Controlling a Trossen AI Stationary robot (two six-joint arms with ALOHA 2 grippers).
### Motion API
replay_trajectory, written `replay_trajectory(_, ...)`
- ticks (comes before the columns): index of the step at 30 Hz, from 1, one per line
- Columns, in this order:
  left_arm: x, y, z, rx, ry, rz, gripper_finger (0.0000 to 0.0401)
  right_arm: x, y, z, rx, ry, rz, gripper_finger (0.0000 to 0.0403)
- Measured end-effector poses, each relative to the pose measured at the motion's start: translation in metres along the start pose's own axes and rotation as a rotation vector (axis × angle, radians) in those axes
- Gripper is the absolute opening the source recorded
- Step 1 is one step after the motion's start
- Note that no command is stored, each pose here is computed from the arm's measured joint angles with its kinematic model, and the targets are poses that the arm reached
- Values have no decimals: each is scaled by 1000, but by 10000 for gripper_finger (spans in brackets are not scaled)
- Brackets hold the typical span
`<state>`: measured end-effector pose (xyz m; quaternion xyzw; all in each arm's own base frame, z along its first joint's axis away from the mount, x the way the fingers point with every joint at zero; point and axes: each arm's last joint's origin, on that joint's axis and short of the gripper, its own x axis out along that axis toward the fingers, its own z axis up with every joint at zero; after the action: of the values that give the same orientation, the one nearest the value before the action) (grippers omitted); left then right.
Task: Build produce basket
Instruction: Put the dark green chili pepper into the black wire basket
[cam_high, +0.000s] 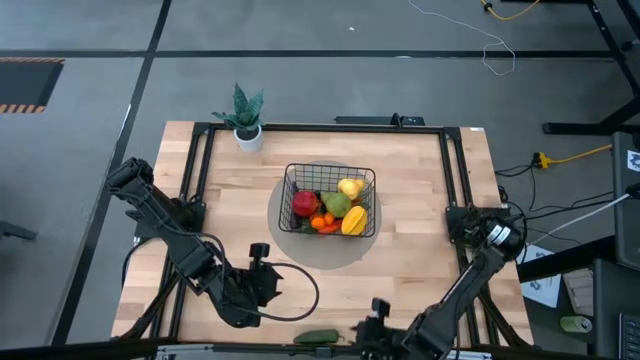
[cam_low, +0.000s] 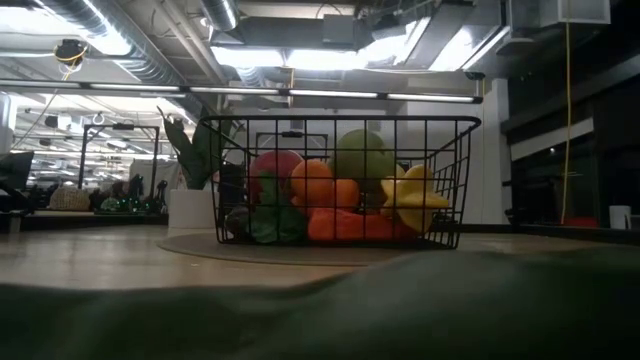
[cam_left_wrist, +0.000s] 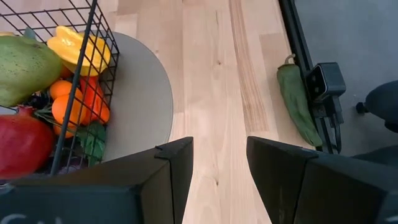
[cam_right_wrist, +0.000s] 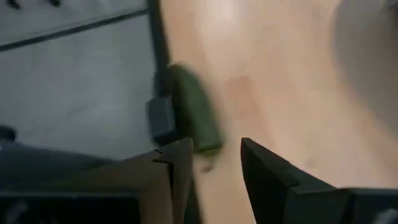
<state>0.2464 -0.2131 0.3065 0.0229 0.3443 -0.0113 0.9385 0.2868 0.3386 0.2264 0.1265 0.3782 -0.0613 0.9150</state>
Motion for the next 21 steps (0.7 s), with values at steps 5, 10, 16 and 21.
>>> replay_trajectory(5,0,0,0,0,-1,0,137,27,16,-19,26,48,101,126)
replay_trajectory(10,0,0,0,0,-1,0,137,51,17,-39,2,89,80,126)
replay_trajectory(16,0,0,0,-1,-2,0,137,67,10,-53,-79,126,5,126)
replay_trajectory(21,0,0,0,1,-2,0,137,71,3,-49,-94,94,-64,126)
